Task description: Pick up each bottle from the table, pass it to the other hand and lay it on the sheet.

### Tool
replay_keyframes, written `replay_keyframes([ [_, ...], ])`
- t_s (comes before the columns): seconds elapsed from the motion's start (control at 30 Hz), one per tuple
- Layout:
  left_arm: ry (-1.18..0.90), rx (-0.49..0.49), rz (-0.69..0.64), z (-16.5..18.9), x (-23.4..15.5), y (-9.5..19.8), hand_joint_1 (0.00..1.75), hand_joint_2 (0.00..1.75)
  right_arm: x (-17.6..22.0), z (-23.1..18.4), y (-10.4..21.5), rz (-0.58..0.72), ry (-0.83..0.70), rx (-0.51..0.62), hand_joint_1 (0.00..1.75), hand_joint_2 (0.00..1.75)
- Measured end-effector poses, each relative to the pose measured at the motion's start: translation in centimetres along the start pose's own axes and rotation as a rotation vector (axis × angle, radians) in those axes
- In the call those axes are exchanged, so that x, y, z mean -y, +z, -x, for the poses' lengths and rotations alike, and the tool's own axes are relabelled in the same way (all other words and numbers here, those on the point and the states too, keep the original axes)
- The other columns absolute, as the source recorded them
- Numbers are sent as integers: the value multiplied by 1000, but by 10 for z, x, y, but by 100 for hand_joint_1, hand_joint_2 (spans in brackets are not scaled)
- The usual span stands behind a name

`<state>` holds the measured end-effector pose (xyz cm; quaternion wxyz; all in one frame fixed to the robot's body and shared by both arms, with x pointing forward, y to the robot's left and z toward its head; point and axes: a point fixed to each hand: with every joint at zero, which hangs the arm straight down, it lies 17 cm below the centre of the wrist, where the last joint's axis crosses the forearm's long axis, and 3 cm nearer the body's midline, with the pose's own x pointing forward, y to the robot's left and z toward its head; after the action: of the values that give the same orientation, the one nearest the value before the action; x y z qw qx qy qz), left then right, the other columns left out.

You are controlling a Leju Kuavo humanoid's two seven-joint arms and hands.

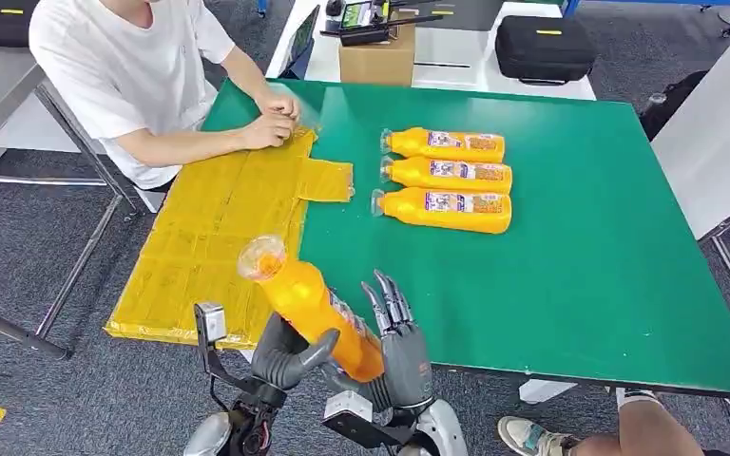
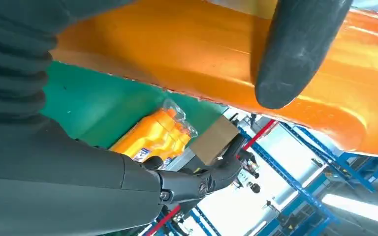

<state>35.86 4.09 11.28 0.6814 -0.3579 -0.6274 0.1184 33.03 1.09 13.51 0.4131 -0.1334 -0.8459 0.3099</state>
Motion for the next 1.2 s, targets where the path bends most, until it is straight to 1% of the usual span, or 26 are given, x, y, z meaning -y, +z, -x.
replay_keyframes([
  [0.07,-2,11,-20,-2,-4,-1,175,175,2,-1,0,15,0,6,0,0],
  [0.17,-10,42,-69,-11,-16,-5,175,175,12,-15,-3,68,5,61,0,0],
  [0.27,-42,80,-119,-23,-30,-9,175,175,23,-18,-6,113,2,87,0,0],
  [0.37,-227,150,-207,-44,-52,-15,175,175,40,-21,-9,176,9,119,0,0],
  [0.53,-590,226,-306,-83,-85,-27,175,175,72,-17,-14,280,-4,95,0,0],
  [0.63,-746,262,-322,-110,-99,-38,175,175,91,-19,-17,343,-36,88,0,0],
  [0.7,-846,285,-321,-127,-101,-48,175,175,100,-21,-19,376,-67,84,0,0],
  [0.73,-929,293,-318,-135,-100,-54,175,175,104,-21,-20,392,-86,82,0,0],
  [0.8,-1119,282,-298,-146,-98,-68,175,175,108,-24,-21,409,-125,82,0,0],
  [0.83,-1217,263,-281,-147,-98,-74,175,175,109,-25,-21,412,-140,85,0,0],
  [0.97,-1536,140,-199,-133,-104,-98,175,175,108,-30,-23,416,-209,87,0,0],
  [1.1,-1718,27,-147,-118,-126,-116,175,175,103,-38,-25,401,-259,103,0,0],
  [1.2,-1757,-23,-142,-116,-142,-122,175,175,100,-42,-26,390,-271,115,0,0],
])
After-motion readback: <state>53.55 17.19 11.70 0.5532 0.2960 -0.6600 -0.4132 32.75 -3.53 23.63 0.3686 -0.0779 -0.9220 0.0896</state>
